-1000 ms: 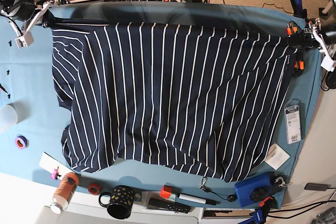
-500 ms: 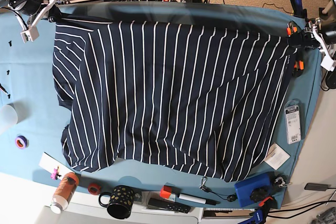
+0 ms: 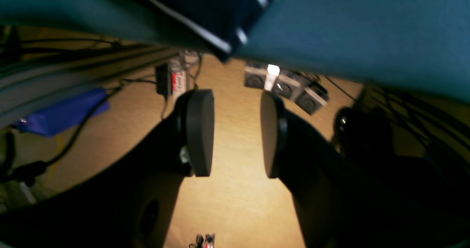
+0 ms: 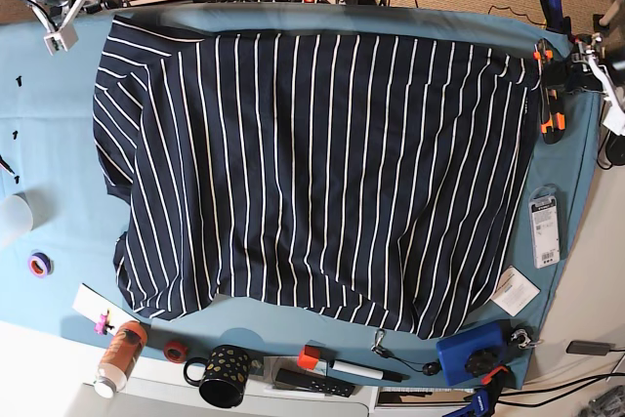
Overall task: Layout the t-shirt on the table in an organized manner, then fold the t-shirt properly
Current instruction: 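Release the shirt with the right gripper and pull its corner outward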
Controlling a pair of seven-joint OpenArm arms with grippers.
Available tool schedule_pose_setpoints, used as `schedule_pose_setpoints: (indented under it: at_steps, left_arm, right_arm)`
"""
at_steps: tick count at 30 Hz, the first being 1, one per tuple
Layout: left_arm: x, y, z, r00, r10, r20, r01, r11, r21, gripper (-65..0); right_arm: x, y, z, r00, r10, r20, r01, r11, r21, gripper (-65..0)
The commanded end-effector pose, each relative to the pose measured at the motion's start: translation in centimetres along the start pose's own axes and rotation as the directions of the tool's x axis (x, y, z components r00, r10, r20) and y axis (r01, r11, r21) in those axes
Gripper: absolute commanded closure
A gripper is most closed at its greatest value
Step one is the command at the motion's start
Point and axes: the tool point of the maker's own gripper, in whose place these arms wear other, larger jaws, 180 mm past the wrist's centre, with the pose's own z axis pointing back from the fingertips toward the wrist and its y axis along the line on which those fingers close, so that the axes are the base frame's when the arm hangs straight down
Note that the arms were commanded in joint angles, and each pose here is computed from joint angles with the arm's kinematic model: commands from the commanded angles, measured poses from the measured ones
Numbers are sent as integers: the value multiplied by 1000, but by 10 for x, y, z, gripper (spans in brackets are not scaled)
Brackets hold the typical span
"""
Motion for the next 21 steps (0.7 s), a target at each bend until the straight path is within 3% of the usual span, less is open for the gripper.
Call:
schedule_pose_setpoints:
  at_steps: [1,5,9,12,15,19,21]
  left_arm:
    - [15,-2,10,999,-33,30,33,999,2,-207]
    - [29,-11,10,995,-77,60,78,997,-9,-207]
    - [48,-23,11,986,-139,95,140,990,-11,-207]
    - [62,-30,13,976,-182,119,184,983,-7,-207]
    - [72,-32,14,968,-217,128,217,976,16,-207]
    - [81,-34,16,962,-231,147,231,973,19,-207]
    - [83,-34,16,960,-233,152,233,972,19,-207]
  right_arm:
    - [5,-4,5,1000,19,10,-19,1000,-18,-215]
    - [41,-28,8,988,59,142,-38,988,-149,-215]
    - [92,-54,14,954,37,298,39,969,-245,-215]
    - [119,-68,11,926,0,378,97,967,-236,-215]
    - [129,-92,-4,910,-91,403,190,958,-213,-215]
    - [144,-109,-27,872,-218,438,296,948,-118,-215]
    - [150,-108,-36,871,-231,434,292,953,-80,-215]
